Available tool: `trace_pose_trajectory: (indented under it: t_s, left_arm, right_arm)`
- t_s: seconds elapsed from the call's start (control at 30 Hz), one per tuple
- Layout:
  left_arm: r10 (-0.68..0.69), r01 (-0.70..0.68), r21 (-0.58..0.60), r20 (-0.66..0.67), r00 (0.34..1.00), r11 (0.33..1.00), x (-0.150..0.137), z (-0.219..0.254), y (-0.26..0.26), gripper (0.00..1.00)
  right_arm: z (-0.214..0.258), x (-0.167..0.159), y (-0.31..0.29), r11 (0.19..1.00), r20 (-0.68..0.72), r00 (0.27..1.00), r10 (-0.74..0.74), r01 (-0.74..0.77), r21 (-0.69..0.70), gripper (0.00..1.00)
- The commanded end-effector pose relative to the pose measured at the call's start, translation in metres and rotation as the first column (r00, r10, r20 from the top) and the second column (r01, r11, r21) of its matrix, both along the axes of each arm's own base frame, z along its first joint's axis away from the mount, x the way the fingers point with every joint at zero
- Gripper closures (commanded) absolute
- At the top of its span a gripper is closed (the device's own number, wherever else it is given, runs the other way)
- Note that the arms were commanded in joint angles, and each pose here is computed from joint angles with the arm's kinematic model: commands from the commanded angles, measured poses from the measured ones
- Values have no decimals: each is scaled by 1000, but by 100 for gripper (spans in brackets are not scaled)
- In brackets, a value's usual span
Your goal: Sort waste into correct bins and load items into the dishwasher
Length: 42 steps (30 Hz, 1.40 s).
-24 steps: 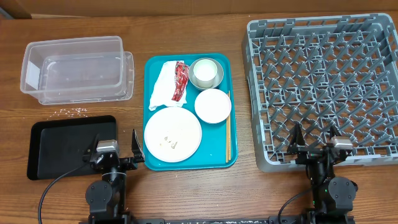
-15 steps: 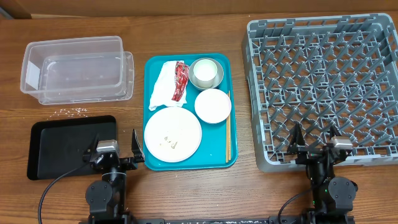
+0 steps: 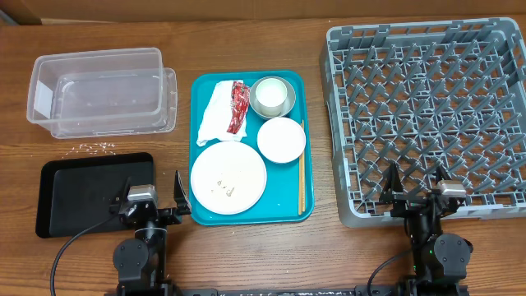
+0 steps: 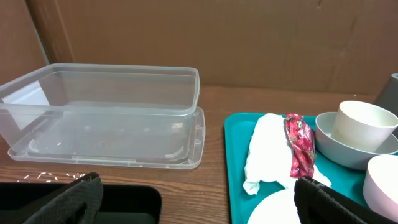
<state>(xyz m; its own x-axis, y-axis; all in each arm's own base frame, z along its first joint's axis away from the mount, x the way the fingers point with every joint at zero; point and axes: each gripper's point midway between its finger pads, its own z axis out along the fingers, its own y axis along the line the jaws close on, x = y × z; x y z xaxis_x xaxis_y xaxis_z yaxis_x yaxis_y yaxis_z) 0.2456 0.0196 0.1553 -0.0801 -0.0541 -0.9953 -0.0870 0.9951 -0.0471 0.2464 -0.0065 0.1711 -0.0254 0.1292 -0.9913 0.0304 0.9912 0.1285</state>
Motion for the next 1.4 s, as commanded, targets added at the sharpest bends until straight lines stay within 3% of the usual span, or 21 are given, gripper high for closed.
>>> trace_pose_trajectory:
  t_s: [0.0,1.2,1.3,1.37]
  left_arm:
    - [-16,16,19,6,1000,1000,0,0,-3,0]
    - [-18,18,9,10,1000,1000,0,1,-3,0]
    - [-204,209,-224,43,978,952,-1,5,-39,0]
    - [-337,333,-430,69,939,839,-7,9,-67,0]
  right_arm:
    - [-1,0,0,1000,5,1000,1,-1,-4,0]
    - [-1,0,0,1000,5,1000,2,-2,-4,0]
    - [-1,0,0,1000,5,1000,1,-1,-4,0]
    - [-1,0,0,1000,5,1000,1,-1,-4,0]
